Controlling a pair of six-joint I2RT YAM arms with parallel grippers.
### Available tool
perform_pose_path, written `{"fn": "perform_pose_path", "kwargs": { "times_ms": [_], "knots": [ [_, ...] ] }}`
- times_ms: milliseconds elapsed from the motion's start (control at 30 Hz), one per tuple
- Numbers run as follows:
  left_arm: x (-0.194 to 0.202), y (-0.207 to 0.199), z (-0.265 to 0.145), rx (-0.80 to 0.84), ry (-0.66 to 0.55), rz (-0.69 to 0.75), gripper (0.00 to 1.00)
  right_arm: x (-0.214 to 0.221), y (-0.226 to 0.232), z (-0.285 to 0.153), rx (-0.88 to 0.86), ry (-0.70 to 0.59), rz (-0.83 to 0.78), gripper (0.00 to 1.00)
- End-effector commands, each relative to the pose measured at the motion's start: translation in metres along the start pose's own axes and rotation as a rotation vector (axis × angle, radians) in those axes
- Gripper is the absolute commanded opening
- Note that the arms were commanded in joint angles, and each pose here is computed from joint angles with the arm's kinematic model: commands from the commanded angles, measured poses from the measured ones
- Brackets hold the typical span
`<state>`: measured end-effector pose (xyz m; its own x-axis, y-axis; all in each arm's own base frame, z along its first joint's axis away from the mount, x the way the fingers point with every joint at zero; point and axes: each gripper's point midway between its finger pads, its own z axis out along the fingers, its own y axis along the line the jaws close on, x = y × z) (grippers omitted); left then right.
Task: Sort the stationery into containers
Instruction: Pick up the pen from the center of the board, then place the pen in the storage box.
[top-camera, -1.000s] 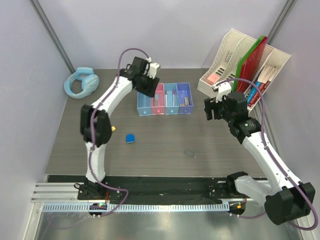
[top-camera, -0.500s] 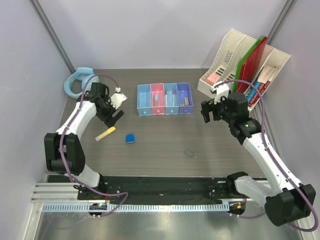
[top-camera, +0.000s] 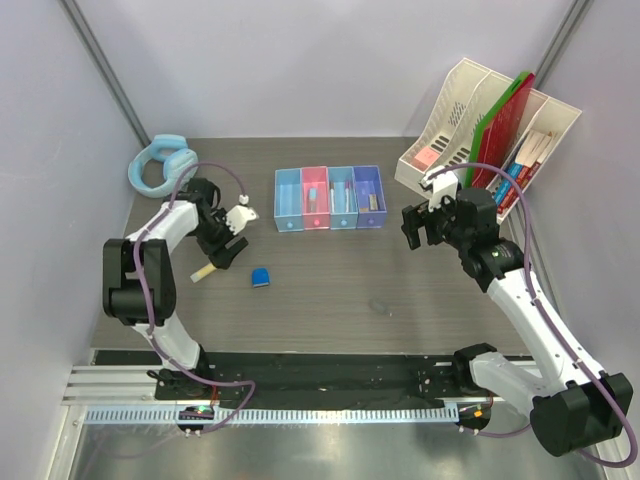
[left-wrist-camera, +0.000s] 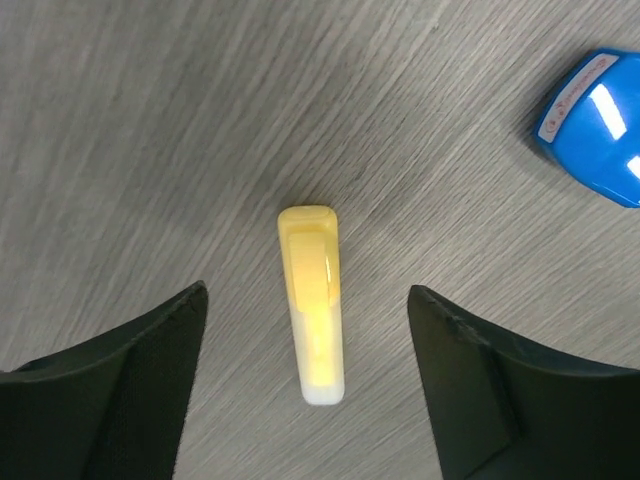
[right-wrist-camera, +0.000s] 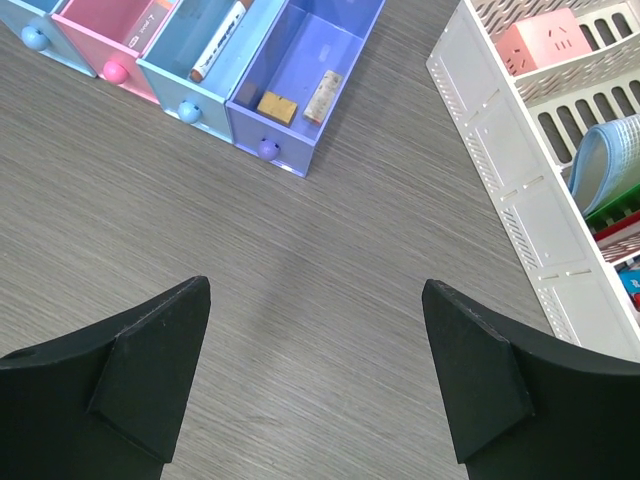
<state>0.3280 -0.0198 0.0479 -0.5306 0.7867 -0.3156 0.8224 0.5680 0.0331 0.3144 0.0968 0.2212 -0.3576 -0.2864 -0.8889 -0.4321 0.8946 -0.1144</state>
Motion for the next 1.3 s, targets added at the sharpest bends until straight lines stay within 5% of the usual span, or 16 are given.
{"fn": "perform_pose_path", "kwargs": {
  "times_ms": [0, 200, 267, 367, 400, 433, 633, 967, 1067, 1267],
  "knots": [
    [0.018, -0.003, 0.026, 0.032, 0.052, 0.008, 0.77, -0.007, 0.001, -0.002, -0.012, -0.03, -0.011, 0.92],
    [0.028, -0.006, 0.036, 0.047, 0.082, 0.002, 0.69, -0.007, 0.001, -0.002, -0.01, -0.032, -0.008, 0.92],
    [0.028, -0.009, 0.038, 0.059, 0.084, -0.004, 0.56, -0.008, 0.001, -0.002, -0.011, -0.032, -0.004, 0.92],
    [0.027, -0.012, 0.037, 0.091, 0.093, -0.021, 0.23, -0.009, 0.001, -0.002, -0.008, -0.036, -0.001, 0.92],
    [0.027, -0.014, 0.035, 0.104, 0.098, -0.027, 0.04, -0.009, 0.001, -0.002, -0.006, -0.034, 0.0, 0.92],
    [0.021, -0.012, 0.031, 0.107, 0.083, -0.03, 0.0, -0.009, 0.0, -0.002, -0.005, -0.035, -0.001, 0.92],
    [-0.033, -0.012, -0.015, 0.157, -0.067, -0.064, 0.0, -0.009, -0.002, 0.0, 0.006, -0.032, -0.001, 0.92],
    [-0.245, -0.004, -0.114, 0.31, -0.739, -0.277, 0.0, -0.007, -0.01, 0.012, 0.034, 0.0, -0.013, 0.92],
    [-0.292, -0.005, -0.108, 0.367, -0.831, -0.355, 0.0, -0.007, -0.013, 0.016, 0.046, 0.01, -0.013, 0.92],
    [-0.357, -0.007, -0.067, 0.555, -0.806, -0.497, 0.0, -0.003, -0.017, 0.02, 0.062, 0.031, -0.019, 0.92]
  ]
}}
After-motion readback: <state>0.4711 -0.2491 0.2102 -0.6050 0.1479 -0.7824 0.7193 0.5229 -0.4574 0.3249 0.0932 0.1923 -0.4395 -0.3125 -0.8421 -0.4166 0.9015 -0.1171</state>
